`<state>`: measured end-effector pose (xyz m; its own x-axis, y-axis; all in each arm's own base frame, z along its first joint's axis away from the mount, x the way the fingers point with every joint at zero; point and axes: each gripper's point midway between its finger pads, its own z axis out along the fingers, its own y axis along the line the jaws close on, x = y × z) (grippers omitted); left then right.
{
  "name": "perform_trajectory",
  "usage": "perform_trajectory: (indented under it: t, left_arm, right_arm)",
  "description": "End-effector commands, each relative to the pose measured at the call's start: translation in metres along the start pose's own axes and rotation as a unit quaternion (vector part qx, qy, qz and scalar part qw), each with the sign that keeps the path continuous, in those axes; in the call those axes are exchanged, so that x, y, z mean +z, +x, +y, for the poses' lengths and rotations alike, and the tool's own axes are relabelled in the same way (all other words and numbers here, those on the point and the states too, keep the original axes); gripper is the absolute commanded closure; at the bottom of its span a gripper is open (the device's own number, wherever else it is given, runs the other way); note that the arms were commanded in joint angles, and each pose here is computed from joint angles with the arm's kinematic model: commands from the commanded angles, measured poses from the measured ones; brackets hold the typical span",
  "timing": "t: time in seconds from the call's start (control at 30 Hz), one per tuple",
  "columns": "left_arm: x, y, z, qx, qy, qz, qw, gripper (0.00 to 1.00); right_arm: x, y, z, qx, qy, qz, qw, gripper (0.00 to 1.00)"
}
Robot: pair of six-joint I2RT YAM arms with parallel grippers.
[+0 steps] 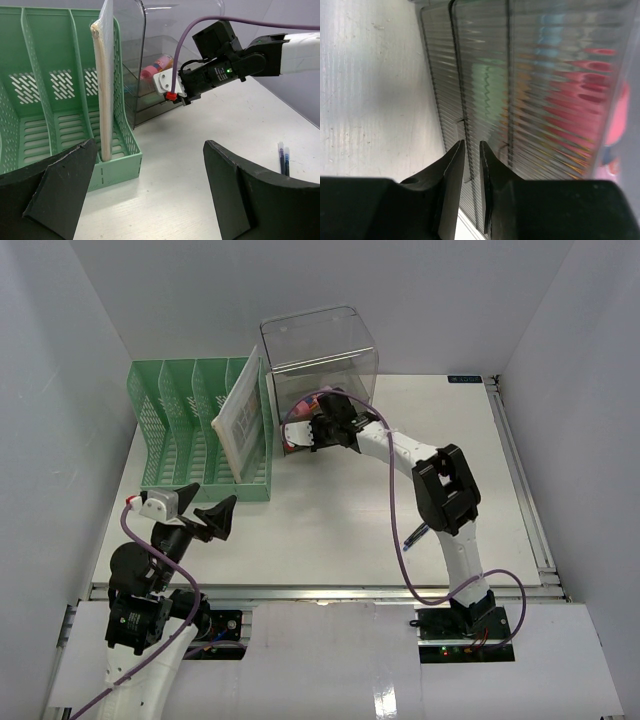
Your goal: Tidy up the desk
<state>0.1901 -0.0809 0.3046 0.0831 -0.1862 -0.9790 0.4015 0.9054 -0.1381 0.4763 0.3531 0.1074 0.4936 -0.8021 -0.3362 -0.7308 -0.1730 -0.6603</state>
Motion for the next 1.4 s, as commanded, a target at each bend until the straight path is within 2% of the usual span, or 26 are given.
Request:
perform_trajectory:
  t: [0.0,0.13,0.17,0.33,0.43,0.53,0.63,0.77,0.87,0.97,1.13,1.2,1.23,1.37]
  left_arm:
    - [0.002,0.001,-0.009,0.006,0.029,0.001,1.0,0.02]
    - [0.003,0.001,-0.028,0.005,0.086,-0.001,0.996,0.02]
    - [0.005,0.004,-0.033,-0.007,0.099,0.008,0.995,0.02]
    - [0.022,0.022,-0.063,-0.12,0.175,0.068,0.975,0.02]
    - [0.036,0.033,-0.067,-0.19,0.181,0.09,0.961,0.02]
    - [0.055,0.038,-0.064,-0.246,0.159,0.094,0.952,0.02]
    - [0.078,0.039,-0.068,-0.264,0.129,0.087,0.952,0.02]
    - [0.111,0.07,-0.115,-0.249,0.114,0.132,0.953,0.02]
    - [0.134,0.097,-0.121,-0.25,0.051,0.152,0.955,0.02]
    - [0.159,0.127,-0.11,-0.288,-0.039,0.16,0.943,0.02]
    - [0.196,0.151,-0.101,-0.346,-0.111,0.115,0.925,0.03]
    - [0.208,0.164,-0.098,-0.374,-0.133,0.098,0.913,0.08]
    - [0.209,0.178,-0.098,-0.377,-0.142,0.108,0.909,0.09]
    - [0.24,0.195,-0.099,-0.414,-0.167,0.074,0.892,0.32]
  right_arm:
    - [-0.013,0.0,-0.043,0.016,0.073,0.0,0.997,0.74]
    - [-0.035,-0.014,-0.025,0.032,0.049,-0.04,0.997,0.73]
    - [-0.053,-0.023,-0.026,0.036,0.048,-0.056,0.997,0.73]
    - [-0.12,-0.043,0.018,0.163,0.002,-0.135,0.977,0.71]
    - [-0.165,-0.043,0.023,0.234,0.01,-0.166,0.958,0.7]
    - [-0.198,-0.021,0.029,0.303,0.014,-0.192,0.933,0.7]
    - [-0.226,-0.01,0.045,0.353,0.011,-0.219,0.91,0.7]
    - [-0.248,0.015,0.058,0.39,0.035,-0.222,0.893,0.66]
    - [-0.261,0.023,0.063,0.408,0.045,-0.229,0.883,0.63]
    - [-0.273,0.035,0.067,0.43,0.055,-0.237,0.869,0.57]
    - [-0.28,0.05,0.072,0.452,0.069,-0.242,0.856,0.5]
    - [-0.282,0.047,0.073,0.45,0.066,-0.25,0.855,0.5]
    - [-0.284,0.051,0.071,0.451,0.073,-0.249,0.854,0.5]
    - [-0.291,0.056,0.072,0.455,0.084,-0.255,0.849,0.5]
